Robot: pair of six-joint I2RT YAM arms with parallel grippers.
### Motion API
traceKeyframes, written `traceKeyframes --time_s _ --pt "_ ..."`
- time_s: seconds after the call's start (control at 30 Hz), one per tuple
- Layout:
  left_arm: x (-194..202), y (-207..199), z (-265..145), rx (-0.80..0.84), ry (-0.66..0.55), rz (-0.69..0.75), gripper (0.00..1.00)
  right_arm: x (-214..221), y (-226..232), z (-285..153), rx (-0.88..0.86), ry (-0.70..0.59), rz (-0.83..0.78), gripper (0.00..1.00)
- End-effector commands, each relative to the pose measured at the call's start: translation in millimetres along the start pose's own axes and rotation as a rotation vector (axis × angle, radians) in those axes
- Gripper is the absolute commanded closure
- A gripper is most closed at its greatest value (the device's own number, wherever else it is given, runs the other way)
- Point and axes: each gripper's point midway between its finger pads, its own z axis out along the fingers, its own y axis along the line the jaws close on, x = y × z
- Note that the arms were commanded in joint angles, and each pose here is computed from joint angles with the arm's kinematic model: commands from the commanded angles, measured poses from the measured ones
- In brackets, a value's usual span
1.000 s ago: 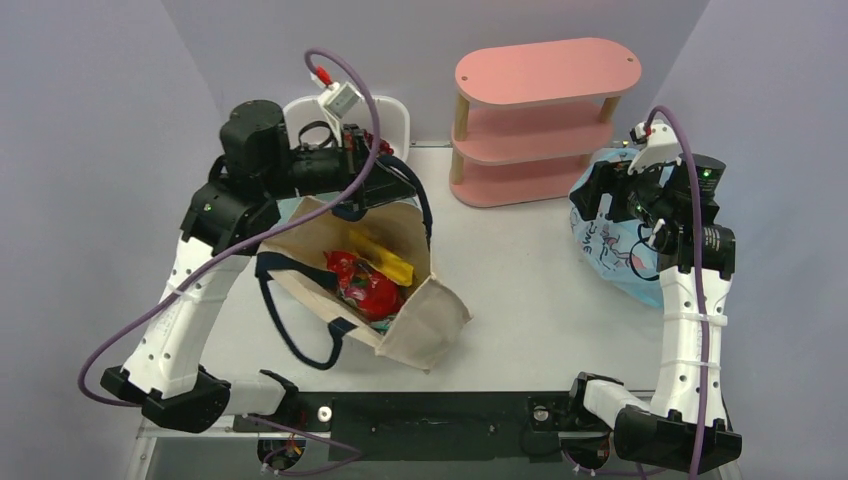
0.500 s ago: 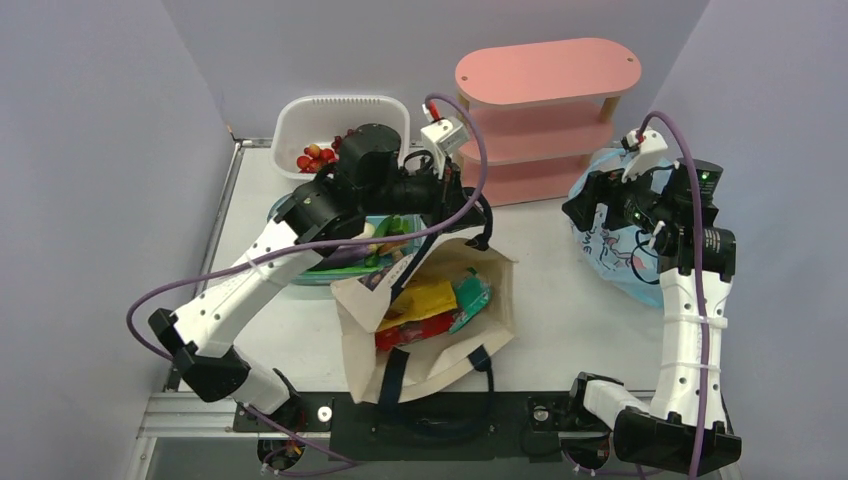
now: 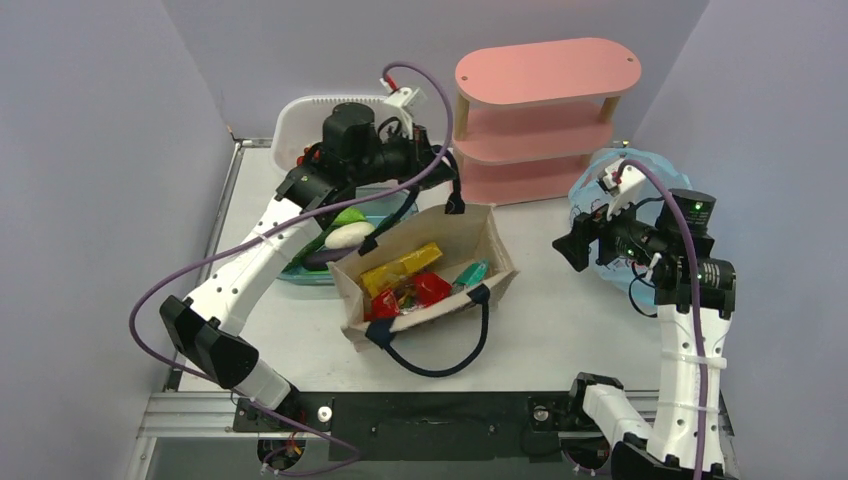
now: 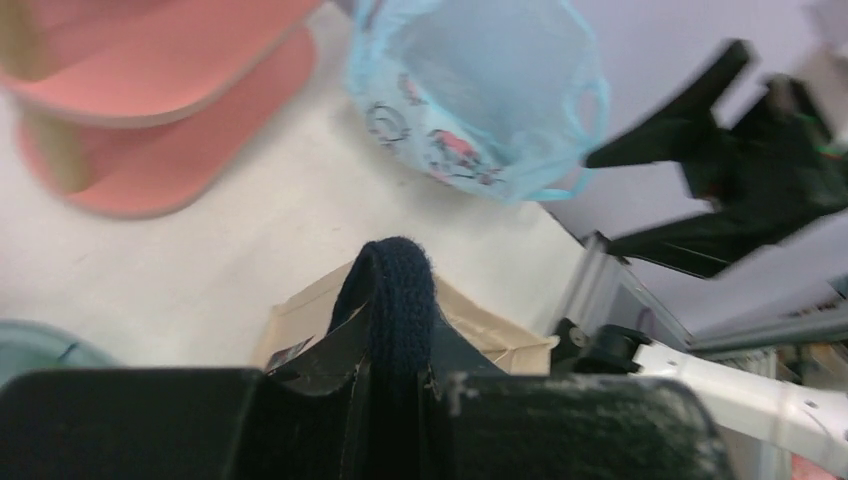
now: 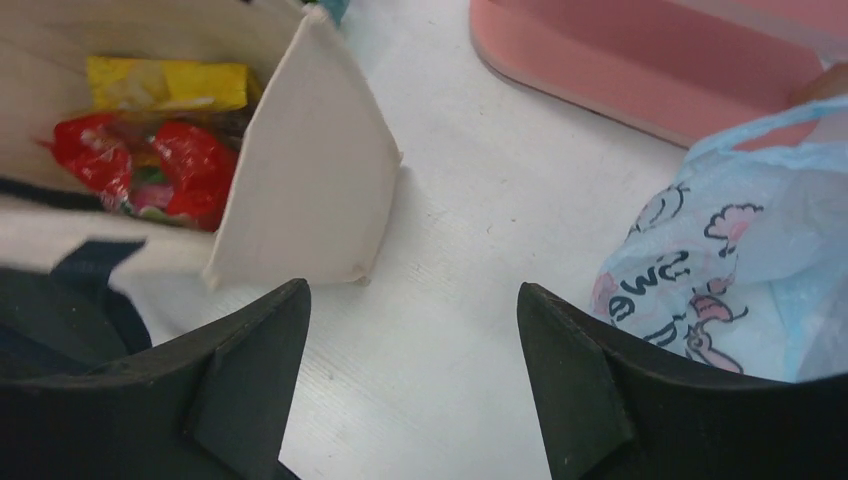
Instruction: Untie the knot of the grocery bags and take out the mixed food
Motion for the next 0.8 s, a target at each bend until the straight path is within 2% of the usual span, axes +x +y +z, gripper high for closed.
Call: traceKeyframes --time_s 0.0,0.07,0.1,0.17,0.23,0.33,0.4,0.43,0.5,0.63,0.67,0.77 --pt "-39.5 23.7 -38.1 -0.086 -0.152 0.111 1.0 -17.4 24.4 -1.2 -0.087 -0.074 -0.213 0.3" --pt "-37.5 45.7 -45.0 -0.165 -0.141 0.137 0.92 -25.2 29.6 4.8 -0.096 -0.087 -0.272 0.33" --pt "-38.0 61.3 -50.8 -0.227 -0.137 0.136 0.8 -29.1 29.9 9.0 -0.092 -0.086 -0.305 0.34" --pt "-40.8 82.5 -64.3 -0.303 -0.127 0.153 0.64 -32.2 39.3 18.6 -0.122 -0.069 -0.373 0.35" --pt "-47.6 97.4 -85.2 -0.36 -0.123 0.179 0.59 -37.3 48.8 25.6 -0.153 -0.063 -0.436 0.36" --pt "-62.2 111.8 -133.7 -0.453 -0.165 0.23 0.57 -52.2 65.0 32.1 -0.198 -0.089 -0.503 0.37" --pt "-60.8 103.3 -157.4 -0.432 -0.163 0.292 0.56 -59.5 71.8 42.1 -0.225 -0.099 -0.518 0.38" --pt "-57.2 94.9 -162.2 -0.395 -0.138 0.373 0.55 -64.2 74.3 45.5 -0.229 -0.112 -0.527 0.39" --pt "-39.8 76.8 -174.7 -0.335 -0.074 0.501 0.54 -70.1 88.2 56.0 -0.272 -0.126 -0.545 0.41" --pt "15.2 47.8 -182.5 -0.163 0.05 0.597 0.54 -76.4 108.4 80.7 -0.327 -0.138 -0.561 0.46" --pt "27.4 33.5 -181.3 -0.104 0.064 0.615 0.56 -74.8 109.4 90.4 -0.332 -0.129 -0.568 0.48" --pt "70.3 29.2 -163.8 -0.048 0.147 0.694 0.64 -48.6 120.1 113.7 -0.381 -0.061 -0.604 0.52"
